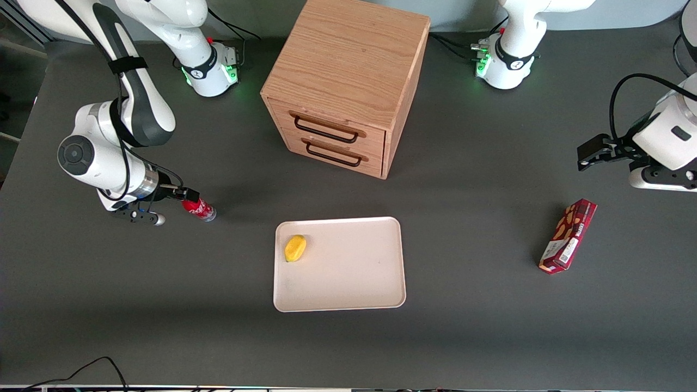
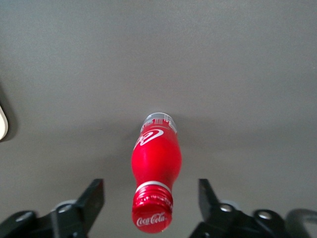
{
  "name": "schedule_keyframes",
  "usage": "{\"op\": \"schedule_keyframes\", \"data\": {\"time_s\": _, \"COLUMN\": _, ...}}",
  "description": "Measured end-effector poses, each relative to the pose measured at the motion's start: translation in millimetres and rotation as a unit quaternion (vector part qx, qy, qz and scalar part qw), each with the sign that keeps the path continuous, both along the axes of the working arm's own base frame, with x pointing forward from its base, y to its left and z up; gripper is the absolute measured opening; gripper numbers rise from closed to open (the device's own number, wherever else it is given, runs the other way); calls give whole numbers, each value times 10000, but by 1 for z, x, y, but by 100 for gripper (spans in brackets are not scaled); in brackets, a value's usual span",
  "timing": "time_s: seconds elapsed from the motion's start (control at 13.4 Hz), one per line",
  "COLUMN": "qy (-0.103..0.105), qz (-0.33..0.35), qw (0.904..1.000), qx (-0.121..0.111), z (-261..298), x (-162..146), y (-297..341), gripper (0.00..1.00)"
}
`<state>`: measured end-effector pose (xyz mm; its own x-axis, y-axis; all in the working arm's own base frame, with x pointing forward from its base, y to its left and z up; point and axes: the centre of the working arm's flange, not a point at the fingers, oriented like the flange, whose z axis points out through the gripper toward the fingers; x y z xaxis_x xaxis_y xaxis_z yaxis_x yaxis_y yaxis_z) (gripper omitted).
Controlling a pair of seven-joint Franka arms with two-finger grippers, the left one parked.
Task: Place coke bottle on tray
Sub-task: 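Close the right gripper on the bottle and lift it, then carry the bottle over the white tray and lower it beside the lemon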
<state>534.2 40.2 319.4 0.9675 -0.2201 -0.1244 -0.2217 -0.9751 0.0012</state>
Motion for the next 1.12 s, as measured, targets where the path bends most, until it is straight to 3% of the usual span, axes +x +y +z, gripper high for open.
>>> {"op": "schedule_keyframes", "data": {"time_s": 0.22, "qy": -3, "qz": 7, "qw": 10000, "qx": 1, "z": 0, "x": 0, "y": 1, "gripper": 41}}
{"op": "schedule_keyframes", "data": {"time_s": 0.3, "qy": -17, "qz": 10, "qw": 10000, "qx": 5, "z": 1, "x": 1, "y": 2, "gripper": 33}}
{"op": "schedule_keyframes", "data": {"time_s": 0.52, "qy": -119, "qz": 78, "qw": 9999, "qx": 12, "z": 25, "x": 12, "y": 9, "gripper": 32}}
{"op": "schedule_keyframes", "data": {"time_s": 0.67, "qy": -267, "qz": 190, "qw": 9995, "qx": 23, "z": 80, "x": 33, "y": 23, "gripper": 32}}
{"op": "schedule_keyframes", "data": {"time_s": 0.97, "qy": -818, "qz": 467, "qw": 9955, "qx": 138, "z": 225, "x": 59, "y": 69, "gripper": 32}}
{"op": "schedule_keyframes", "data": {"time_s": 1.12, "qy": -1016, "qz": 424, "qw": 9935, "qx": 305, "z": 253, "x": 68, "y": 109, "gripper": 32}}
